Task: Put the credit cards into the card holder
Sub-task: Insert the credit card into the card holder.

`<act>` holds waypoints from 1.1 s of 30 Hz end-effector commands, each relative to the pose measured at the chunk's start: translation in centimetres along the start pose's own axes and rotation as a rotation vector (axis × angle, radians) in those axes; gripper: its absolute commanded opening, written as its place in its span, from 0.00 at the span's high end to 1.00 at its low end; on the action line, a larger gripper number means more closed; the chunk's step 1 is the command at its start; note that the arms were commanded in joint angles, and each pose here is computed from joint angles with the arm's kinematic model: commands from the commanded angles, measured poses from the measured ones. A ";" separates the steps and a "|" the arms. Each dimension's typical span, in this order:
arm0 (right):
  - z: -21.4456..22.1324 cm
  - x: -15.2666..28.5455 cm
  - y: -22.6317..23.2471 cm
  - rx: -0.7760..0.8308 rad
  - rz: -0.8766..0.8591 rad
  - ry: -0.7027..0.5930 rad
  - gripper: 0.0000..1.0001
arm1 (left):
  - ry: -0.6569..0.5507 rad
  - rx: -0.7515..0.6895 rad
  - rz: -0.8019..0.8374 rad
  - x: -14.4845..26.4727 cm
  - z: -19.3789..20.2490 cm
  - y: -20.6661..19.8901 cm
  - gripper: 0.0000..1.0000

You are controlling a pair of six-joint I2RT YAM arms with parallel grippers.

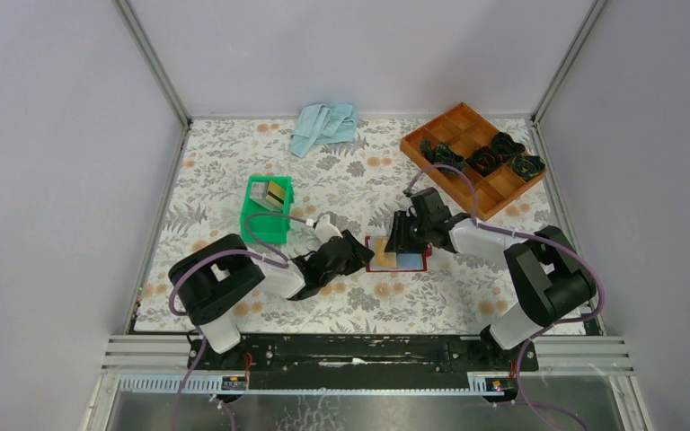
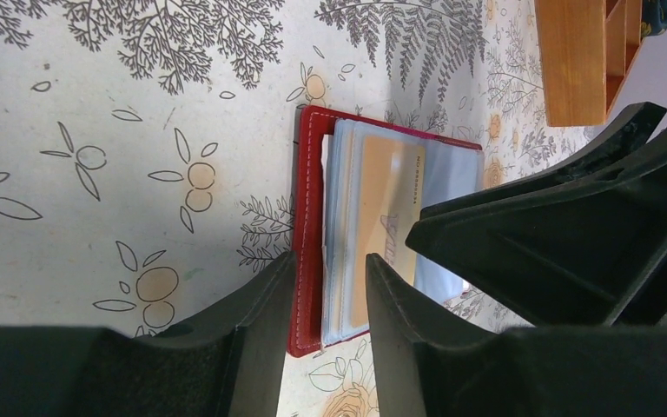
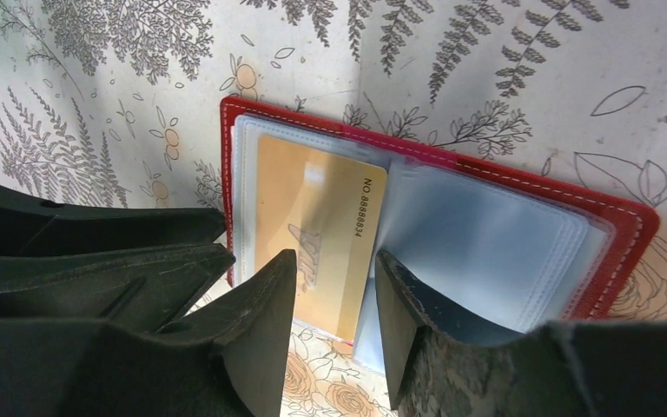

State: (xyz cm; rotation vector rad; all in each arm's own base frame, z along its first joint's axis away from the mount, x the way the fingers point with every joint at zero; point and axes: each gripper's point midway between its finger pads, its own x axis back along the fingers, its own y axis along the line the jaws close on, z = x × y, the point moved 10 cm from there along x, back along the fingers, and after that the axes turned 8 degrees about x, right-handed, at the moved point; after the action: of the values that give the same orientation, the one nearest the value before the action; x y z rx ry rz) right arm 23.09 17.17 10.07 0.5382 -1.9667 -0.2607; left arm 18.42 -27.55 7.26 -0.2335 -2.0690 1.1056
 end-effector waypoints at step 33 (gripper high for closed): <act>-2.0 4.6 2.0 0.080 0.091 -0.177 0.51 | 0.087 -0.099 -0.245 1.7 1.7 5.2 0.51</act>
State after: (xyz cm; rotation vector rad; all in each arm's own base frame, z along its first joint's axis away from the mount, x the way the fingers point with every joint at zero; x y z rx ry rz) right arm 22.57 17.39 12.86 0.5232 -2.0670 -0.2345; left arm 17.55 -27.45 7.52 -0.2331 -2.0561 1.1027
